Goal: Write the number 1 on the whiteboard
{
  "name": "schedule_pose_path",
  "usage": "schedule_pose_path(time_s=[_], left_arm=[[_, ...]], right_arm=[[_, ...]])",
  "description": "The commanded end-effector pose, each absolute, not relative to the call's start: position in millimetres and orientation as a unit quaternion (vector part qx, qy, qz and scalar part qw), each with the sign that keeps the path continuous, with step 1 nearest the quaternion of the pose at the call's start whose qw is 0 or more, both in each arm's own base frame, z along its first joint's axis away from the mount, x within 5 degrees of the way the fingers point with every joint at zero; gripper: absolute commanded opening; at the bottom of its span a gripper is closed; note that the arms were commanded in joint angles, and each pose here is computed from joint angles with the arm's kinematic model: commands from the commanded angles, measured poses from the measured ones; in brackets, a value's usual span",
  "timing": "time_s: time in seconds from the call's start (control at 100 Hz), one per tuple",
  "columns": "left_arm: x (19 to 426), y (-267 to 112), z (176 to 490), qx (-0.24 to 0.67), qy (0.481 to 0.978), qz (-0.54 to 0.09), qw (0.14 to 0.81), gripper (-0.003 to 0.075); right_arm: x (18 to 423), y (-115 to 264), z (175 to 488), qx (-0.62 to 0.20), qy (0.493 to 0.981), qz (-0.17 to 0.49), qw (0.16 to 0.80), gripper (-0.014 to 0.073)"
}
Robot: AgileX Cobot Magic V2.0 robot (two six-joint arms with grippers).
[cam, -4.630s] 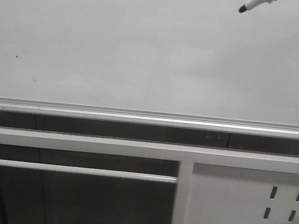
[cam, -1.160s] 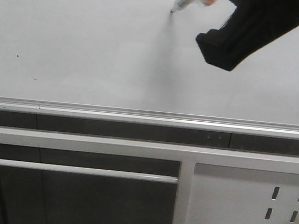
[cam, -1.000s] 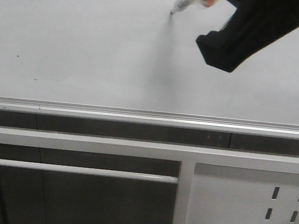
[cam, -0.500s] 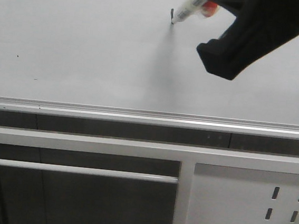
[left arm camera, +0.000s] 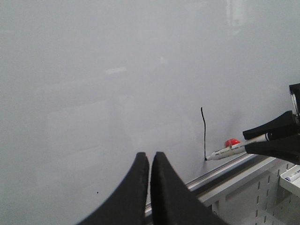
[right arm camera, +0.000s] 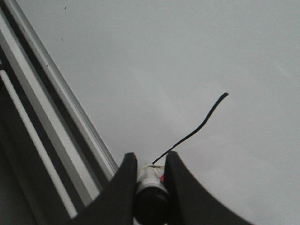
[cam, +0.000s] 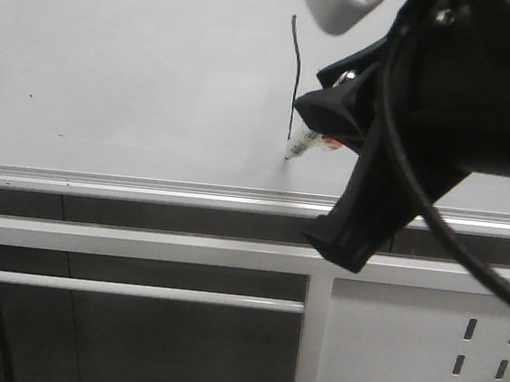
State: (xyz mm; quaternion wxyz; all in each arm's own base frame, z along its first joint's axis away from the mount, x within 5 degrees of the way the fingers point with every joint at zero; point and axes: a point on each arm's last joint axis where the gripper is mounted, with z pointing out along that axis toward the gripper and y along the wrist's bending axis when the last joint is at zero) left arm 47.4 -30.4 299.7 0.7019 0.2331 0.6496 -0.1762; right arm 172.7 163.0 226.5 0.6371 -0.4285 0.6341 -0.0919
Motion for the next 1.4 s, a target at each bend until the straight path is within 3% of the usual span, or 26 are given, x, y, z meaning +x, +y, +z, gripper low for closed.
schedule_pose_path(time_s=[0.0,0.23,0.36,0.45,0.52,0.65,0.72,1.01,1.39], left_arm=[[45.4,-30.4,316.3,0.220,0.611,-0.193,0.735,-0.0018],[45.2,-30.4,317.3,0.220,0.607,-0.194,0.739,-0.0018],[45.2,-30.4,317.3,0.220,0.607,-0.194,0.739,-0.0018],[45.1,-29.8,317.3,0.221,0.615,-0.191,0.732,-0.0004],[45.4,-29.2,318.3,0.223,0.630,-0.185,0.721,0.0069],[47.9,-30.7,325.9,0.232,0.659,-0.181,0.692,0.0344],[51.3,-34.0,330.6,0.245,0.681,-0.179,0.666,0.0424],[70.0,-78.1,339.0,0.412,0.728,-0.183,0.516,0.0350],[82.3,-121.5,340.9,0.505,0.707,-0.190,0.458,0.0325]], right_arm=[[177.8,161.8,243.4,-0.397,0.608,-0.114,0.678,-0.0052],[169.1,164.0,250.6,-0.404,0.601,-0.091,0.684,-0.0053],[143.8,169.5,270.3,-0.417,0.578,-0.025,0.701,-0.0053],[126.4,171.3,284.9,-0.412,0.601,0.057,0.683,-0.0053],[117.2,171.1,296.4,-0.401,0.622,0.119,0.662,-0.0053],[112.3,167.1,315.0,-0.343,0.661,0.198,0.638,-0.0053],[113.5,165.8,324.2,-0.285,0.692,0.240,0.618,-0.0053],[113.7,180.5,341.4,-0.250,0.713,0.312,0.576,-0.0053],[104.2,192.1,336.8,-0.320,0.696,0.339,0.546,-0.0053]])
